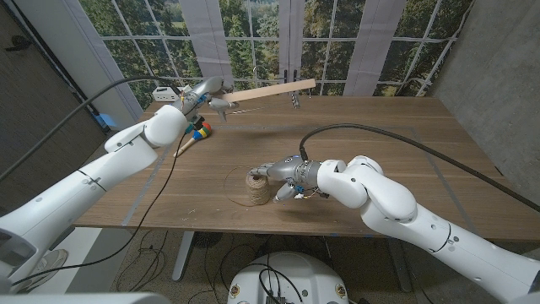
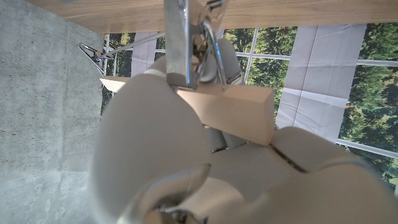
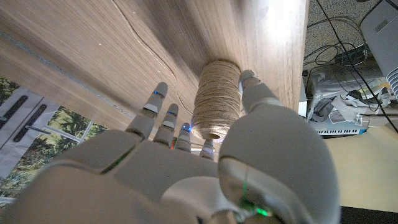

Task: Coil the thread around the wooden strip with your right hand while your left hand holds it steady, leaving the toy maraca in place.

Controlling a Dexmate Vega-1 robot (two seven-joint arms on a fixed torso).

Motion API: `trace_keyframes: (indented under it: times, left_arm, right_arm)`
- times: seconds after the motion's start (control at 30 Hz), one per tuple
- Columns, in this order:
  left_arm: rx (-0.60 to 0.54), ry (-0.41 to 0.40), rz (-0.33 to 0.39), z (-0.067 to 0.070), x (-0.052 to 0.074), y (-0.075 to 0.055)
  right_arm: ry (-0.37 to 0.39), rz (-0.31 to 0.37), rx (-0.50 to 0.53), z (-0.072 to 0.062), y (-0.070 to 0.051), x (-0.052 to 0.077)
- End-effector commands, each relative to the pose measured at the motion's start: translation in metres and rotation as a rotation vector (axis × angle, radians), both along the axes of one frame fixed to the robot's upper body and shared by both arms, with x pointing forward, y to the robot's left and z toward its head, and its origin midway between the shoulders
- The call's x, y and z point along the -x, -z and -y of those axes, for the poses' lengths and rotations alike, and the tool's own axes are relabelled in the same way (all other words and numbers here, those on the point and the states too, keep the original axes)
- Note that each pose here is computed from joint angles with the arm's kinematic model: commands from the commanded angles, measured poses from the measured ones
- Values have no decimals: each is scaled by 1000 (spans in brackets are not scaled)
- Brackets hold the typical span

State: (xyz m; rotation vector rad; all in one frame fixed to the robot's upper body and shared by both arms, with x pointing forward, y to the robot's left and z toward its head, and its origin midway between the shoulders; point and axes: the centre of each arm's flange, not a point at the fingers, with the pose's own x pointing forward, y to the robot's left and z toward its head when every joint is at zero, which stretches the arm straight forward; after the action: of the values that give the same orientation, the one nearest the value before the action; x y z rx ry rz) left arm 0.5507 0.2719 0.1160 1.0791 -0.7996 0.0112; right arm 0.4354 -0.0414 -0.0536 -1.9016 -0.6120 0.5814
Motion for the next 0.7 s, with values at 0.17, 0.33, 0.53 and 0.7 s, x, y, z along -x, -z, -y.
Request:
trace_keyframes:
  times: [0.17, 0.33, 0.53, 0.7]
  left_arm:
    - [-30, -27, -26, -2, 2, 1]
    - [-29, -30, -22, -4, 3, 3]
    - [-29, -36, -29, -6, 2, 3]
    - [-29, -33, -32, -5, 1, 2]
  right_arm:
    - [-77, 80, -49, -17, 2, -1]
    - [-64, 147, -83, -14, -3, -4]
    - [-10, 199, -143, 5, -15, -11]
    - [-10, 216, -143, 9, -23, -5]
